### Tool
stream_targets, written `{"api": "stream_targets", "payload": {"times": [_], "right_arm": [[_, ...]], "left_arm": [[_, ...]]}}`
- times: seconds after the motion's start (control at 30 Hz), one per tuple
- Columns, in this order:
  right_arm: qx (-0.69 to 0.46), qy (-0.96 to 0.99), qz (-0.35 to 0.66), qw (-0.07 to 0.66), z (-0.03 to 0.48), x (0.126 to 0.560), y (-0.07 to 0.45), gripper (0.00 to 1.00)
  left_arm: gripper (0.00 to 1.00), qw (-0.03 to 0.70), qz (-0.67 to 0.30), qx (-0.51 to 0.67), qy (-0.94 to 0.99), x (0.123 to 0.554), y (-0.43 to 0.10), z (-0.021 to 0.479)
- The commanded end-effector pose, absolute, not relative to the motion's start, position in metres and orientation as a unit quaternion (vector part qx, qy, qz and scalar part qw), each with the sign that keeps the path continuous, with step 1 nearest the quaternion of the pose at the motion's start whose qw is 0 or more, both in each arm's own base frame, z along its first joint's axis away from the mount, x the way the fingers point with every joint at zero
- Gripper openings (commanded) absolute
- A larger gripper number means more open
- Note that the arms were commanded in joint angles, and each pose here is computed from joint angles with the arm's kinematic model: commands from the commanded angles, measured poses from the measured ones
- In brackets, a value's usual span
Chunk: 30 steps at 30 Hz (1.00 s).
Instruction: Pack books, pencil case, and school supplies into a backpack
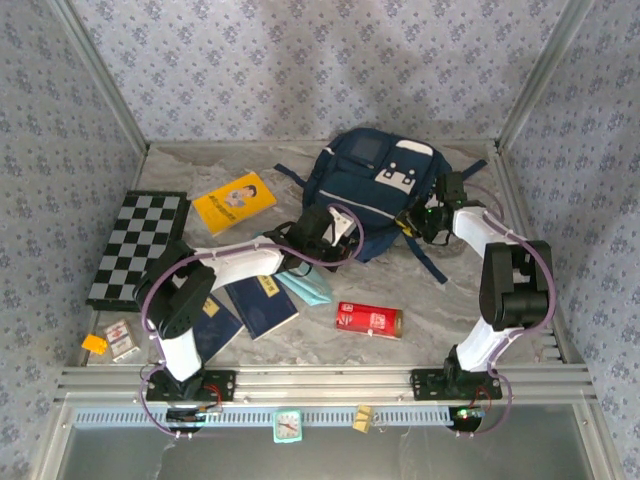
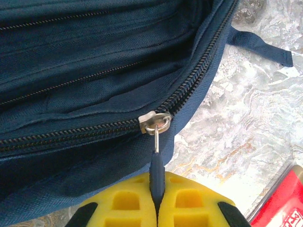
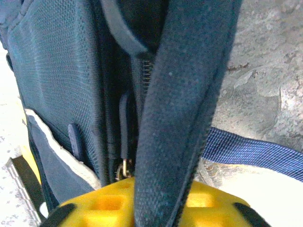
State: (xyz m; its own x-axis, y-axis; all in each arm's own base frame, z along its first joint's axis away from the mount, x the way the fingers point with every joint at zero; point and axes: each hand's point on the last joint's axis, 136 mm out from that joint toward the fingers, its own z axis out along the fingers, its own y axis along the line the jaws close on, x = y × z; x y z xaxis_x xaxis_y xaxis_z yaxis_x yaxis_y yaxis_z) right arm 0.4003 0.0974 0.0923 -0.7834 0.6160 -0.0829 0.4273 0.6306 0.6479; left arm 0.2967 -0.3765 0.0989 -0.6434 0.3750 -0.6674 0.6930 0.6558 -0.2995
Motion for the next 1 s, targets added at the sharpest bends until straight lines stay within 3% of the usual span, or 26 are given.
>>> {"api": "stream_targets", "payload": {"times": [0.0,0.1,0.23,0.43,0.5,0.67,0.83,0.97], "right_arm": [[0.276,0.877,0.35,0.181,0.121,0.404,0.106,0.39],[0.305,0.87,0.354,0.158,0.114,0.38,0.107,0.61],[0.336,0.855,0.366,0.148,0.109,0.354,0.122,0.76],[0.389,0.828,0.368,0.167,0.102,0.35,0.147,0.8],[0.394,0.827,0.363,0.173,0.102,0.358,0.149,0.75],[0.368,0.846,0.339,0.182,0.099,0.371,0.151,0.51],[0.35,0.861,0.32,0.184,0.094,0.37,0.134,0.17],[0.316,0.882,0.294,0.189,0.097,0.37,0.114,0.05]], "left_arm": [[0.0,0.301,-0.312,0.307,0.847,0.3,-0.392,0.127],[0.0,0.3,-0.312,0.309,0.847,0.3,-0.394,0.128],[0.0,0.298,-0.31,0.313,0.847,0.299,-0.394,0.127],[0.0,0.295,-0.305,0.321,0.847,0.299,-0.395,0.125],[0.0,0.295,-0.302,0.325,0.846,0.299,-0.395,0.125],[0.0,0.291,-0.291,0.337,0.847,0.299,-0.393,0.125],[0.0,0.293,-0.272,0.343,0.85,0.298,-0.385,0.128],[0.0,0.291,-0.249,0.342,0.858,0.298,-0.369,0.121]]}}
